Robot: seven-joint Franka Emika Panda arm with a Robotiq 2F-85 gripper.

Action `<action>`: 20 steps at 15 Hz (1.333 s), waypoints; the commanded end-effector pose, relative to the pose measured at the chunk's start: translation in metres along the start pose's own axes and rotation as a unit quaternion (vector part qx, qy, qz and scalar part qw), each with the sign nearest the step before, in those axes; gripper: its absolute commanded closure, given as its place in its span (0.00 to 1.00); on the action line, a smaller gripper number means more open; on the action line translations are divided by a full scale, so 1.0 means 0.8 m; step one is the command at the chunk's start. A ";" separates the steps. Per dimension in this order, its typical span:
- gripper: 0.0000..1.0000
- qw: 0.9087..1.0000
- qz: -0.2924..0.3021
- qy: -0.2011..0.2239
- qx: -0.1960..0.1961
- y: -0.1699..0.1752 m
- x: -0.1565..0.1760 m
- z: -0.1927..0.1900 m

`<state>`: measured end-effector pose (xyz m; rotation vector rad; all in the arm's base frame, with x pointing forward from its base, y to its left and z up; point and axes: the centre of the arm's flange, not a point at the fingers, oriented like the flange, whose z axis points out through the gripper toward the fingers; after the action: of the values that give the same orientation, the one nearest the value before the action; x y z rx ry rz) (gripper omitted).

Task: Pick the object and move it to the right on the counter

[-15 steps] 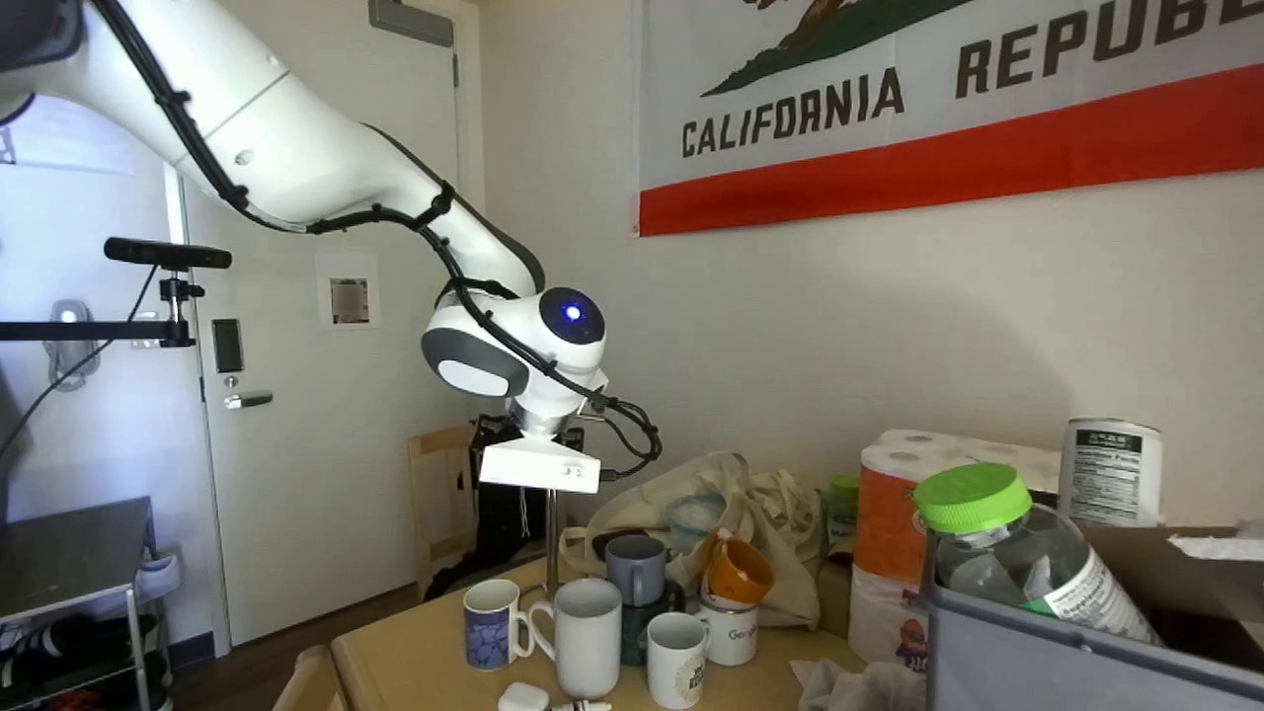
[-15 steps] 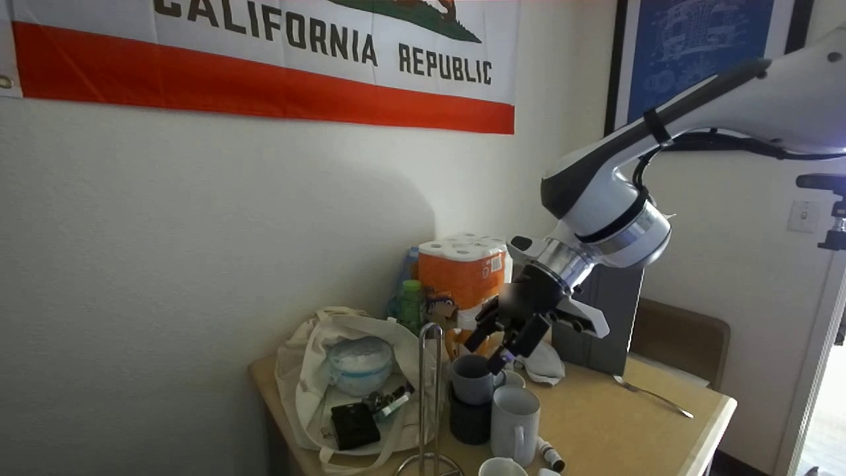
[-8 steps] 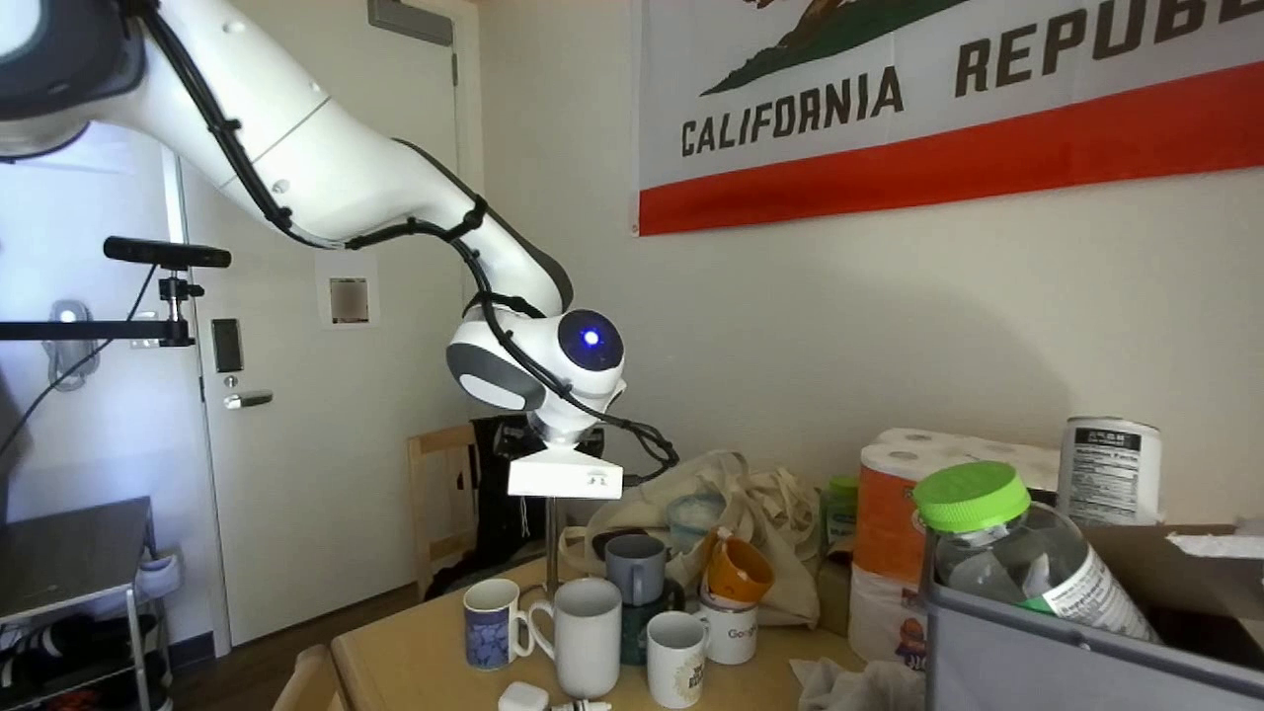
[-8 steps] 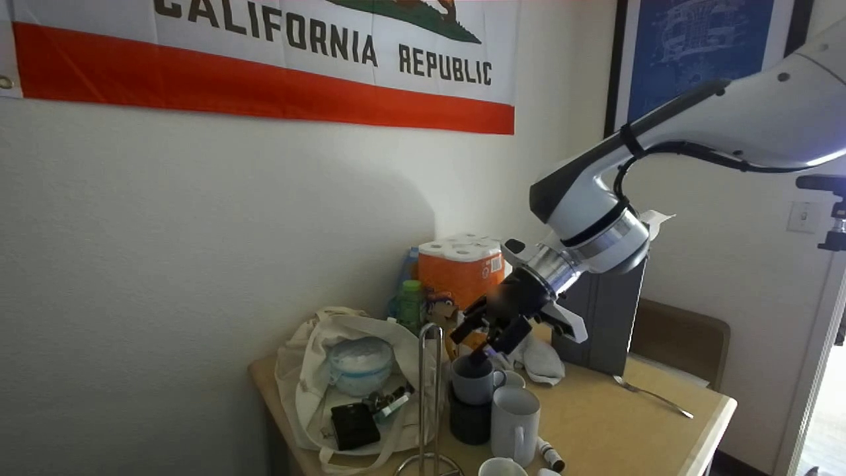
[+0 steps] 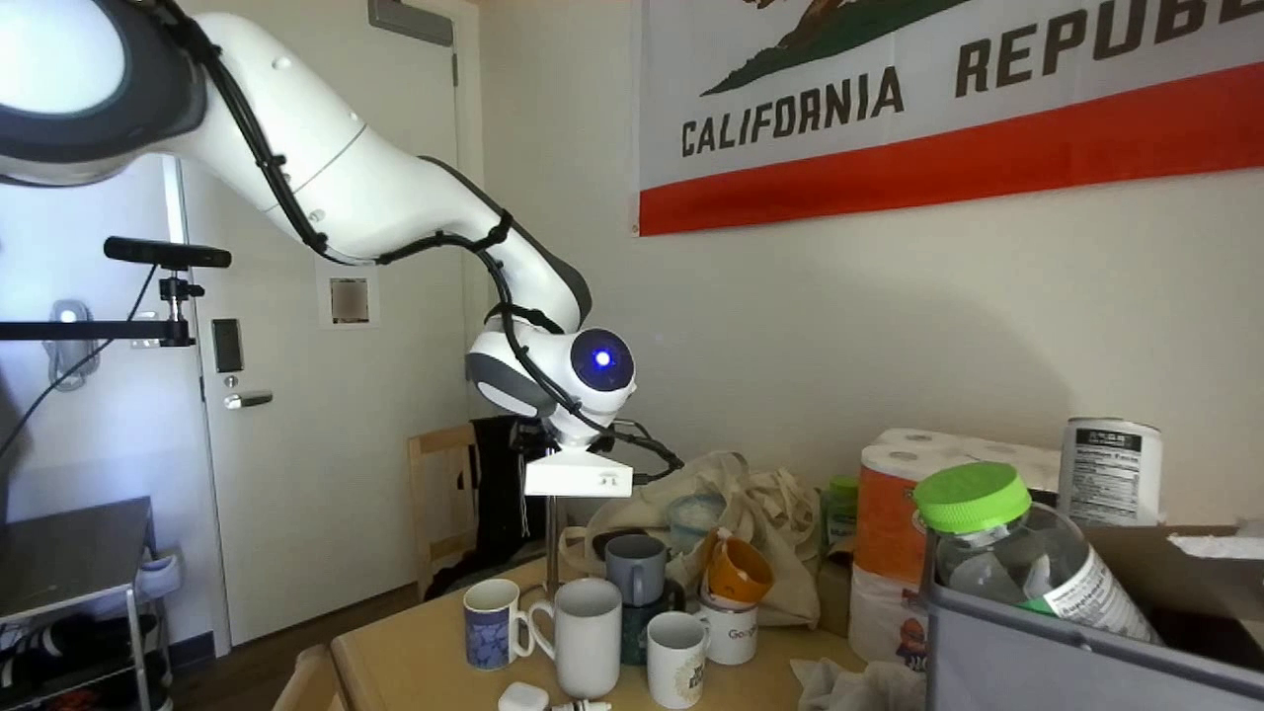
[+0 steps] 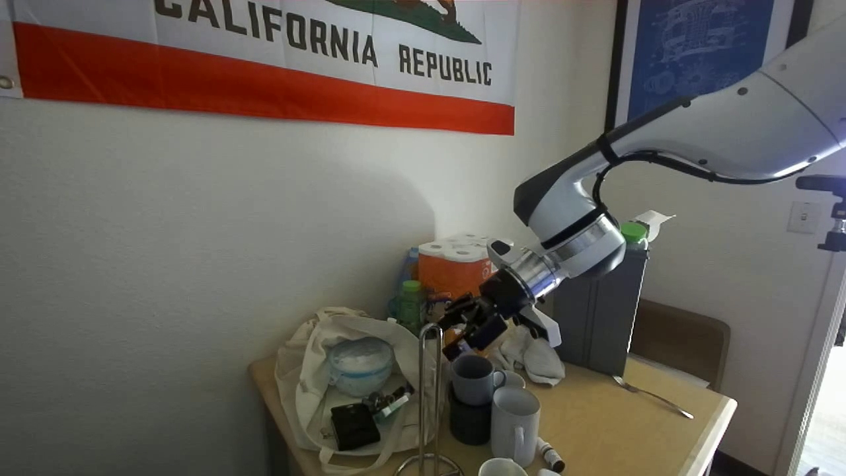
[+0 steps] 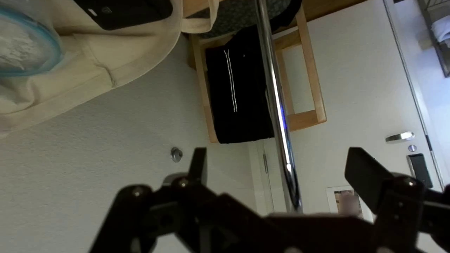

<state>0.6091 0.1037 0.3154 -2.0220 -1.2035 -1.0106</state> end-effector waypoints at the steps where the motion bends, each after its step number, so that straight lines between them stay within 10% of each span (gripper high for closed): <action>1: 0.00 1.000 0.003 0.022 -0.011 0.003 0.005 0.013; 3: 0.00 1.000 0.012 0.024 -0.009 -0.001 0.001 0.016; 4: 0.25 1.000 0.014 0.023 -0.009 -0.003 -0.001 0.018; 14: 0.95 0.998 0.056 0.032 -0.017 -0.012 -0.028 0.016; 20: 0.98 0.996 0.070 0.043 -0.028 -0.018 -0.022 0.020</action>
<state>0.6036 0.1080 0.2872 -2.0476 -1.0129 -1.0164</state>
